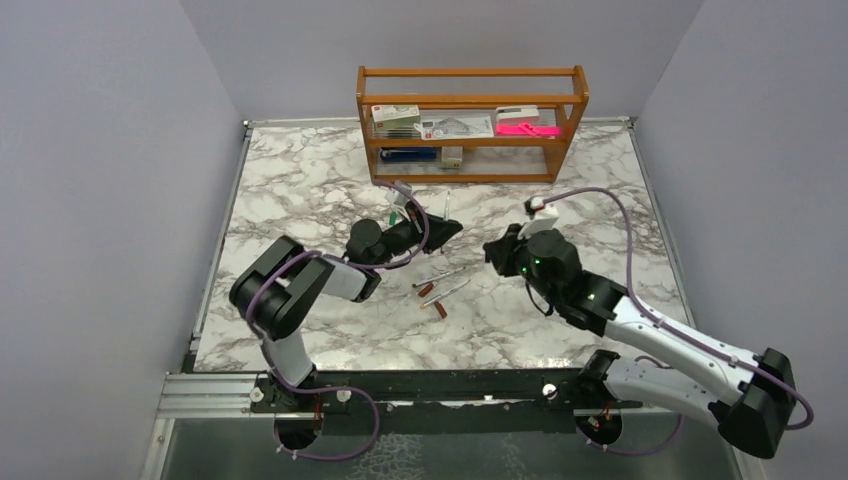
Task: Insert the pens into the pen caps
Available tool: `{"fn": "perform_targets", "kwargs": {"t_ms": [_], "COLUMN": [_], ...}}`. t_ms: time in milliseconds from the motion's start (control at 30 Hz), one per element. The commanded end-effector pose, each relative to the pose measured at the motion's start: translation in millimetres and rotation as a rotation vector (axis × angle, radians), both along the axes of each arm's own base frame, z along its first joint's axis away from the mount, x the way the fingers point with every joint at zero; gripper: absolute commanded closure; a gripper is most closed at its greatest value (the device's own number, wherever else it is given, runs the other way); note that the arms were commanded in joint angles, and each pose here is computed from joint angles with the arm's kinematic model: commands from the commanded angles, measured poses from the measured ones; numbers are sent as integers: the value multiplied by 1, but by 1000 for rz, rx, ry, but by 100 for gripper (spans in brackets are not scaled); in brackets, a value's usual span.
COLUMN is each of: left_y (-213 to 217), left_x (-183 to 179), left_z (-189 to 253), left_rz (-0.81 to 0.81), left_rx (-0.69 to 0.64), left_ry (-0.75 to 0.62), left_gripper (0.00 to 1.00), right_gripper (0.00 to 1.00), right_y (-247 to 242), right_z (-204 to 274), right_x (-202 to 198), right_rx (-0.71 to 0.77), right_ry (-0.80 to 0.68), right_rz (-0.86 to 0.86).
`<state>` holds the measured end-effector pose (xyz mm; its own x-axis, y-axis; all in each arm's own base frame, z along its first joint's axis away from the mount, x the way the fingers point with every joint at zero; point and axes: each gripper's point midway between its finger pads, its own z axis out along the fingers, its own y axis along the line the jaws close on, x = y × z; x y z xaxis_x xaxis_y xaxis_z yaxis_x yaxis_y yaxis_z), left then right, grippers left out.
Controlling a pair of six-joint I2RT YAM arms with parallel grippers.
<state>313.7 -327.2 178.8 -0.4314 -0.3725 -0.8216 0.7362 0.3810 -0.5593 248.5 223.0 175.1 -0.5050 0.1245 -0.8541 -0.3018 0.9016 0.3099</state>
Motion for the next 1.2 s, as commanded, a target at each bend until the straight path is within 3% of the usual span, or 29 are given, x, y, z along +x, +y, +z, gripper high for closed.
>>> {"fn": "perform_targets", "kwargs": {"t_ms": [0, 133, 367, 1167], "left_y": [-12, -35, -64, -65], "left_x": [-41, -63, -103, -117], "left_z": [48, 48, 64, 80], "left_rz": [-246, -322, -465, -506], "left_rx": [-312, -294, -289, -302], "left_ry": [-10, -56, -162, -221], "left_gripper": [100, 100, 100, 100], "right_gripper": [99, 99, 99, 99], "right_y": [-27, -29, -26, -22], "right_z": [61, 107, 142, 126], "right_x": [25, 25, 26, 29], "right_rx": [194, 296, 313, 267], "right_ry": [-199, -339, -450, -440], "right_rz": [-175, -152, -117, -100]}}
